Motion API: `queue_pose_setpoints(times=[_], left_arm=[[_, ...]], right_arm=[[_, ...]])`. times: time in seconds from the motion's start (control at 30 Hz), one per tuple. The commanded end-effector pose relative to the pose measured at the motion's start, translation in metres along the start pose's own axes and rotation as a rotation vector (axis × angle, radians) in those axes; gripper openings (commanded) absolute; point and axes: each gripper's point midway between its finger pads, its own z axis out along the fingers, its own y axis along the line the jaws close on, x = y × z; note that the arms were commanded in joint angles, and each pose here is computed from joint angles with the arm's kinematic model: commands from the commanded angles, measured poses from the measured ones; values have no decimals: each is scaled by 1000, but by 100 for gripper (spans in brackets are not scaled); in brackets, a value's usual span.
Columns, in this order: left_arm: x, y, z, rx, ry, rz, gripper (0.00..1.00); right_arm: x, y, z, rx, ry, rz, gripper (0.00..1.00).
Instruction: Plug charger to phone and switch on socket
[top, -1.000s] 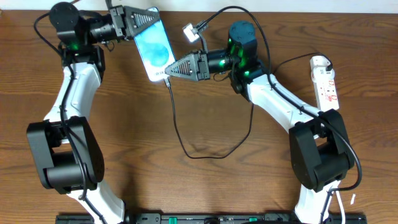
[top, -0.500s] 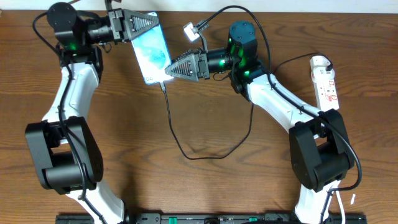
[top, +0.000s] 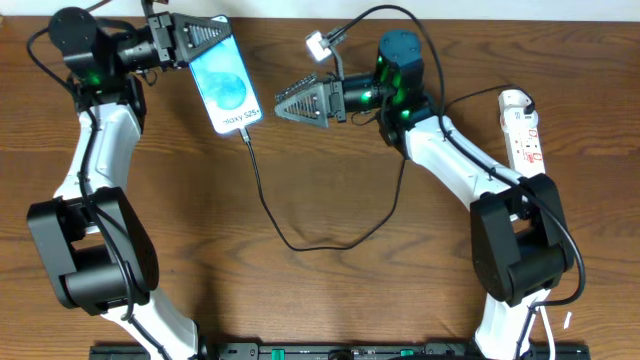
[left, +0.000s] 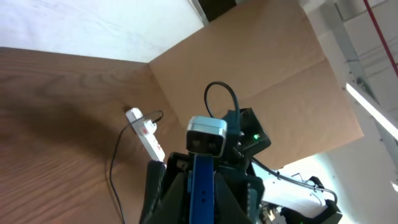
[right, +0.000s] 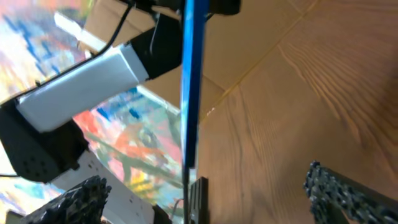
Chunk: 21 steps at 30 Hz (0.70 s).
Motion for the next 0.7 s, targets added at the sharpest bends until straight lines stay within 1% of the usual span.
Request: queue_pose_setpoints(times=[0.0, 0.1, 0.3, 0.67], left_arm=[[-3, -13, -4, -2, -4, -6, 7], [-3, -13, -4, -2, -4, -12, 7], [-3, -13, -4, -2, -4, -12, 7], [-2, -11, -4, -3, -4, -12, 8]], right_arm=[[-10, -10, -9, 57, -38, -16, 99], [-3, -39, -16, 172, -59, 61, 99], [27, -86, -28, 399, -34, 174, 99], [76, -146, -74, 826, 19, 340, 99]])
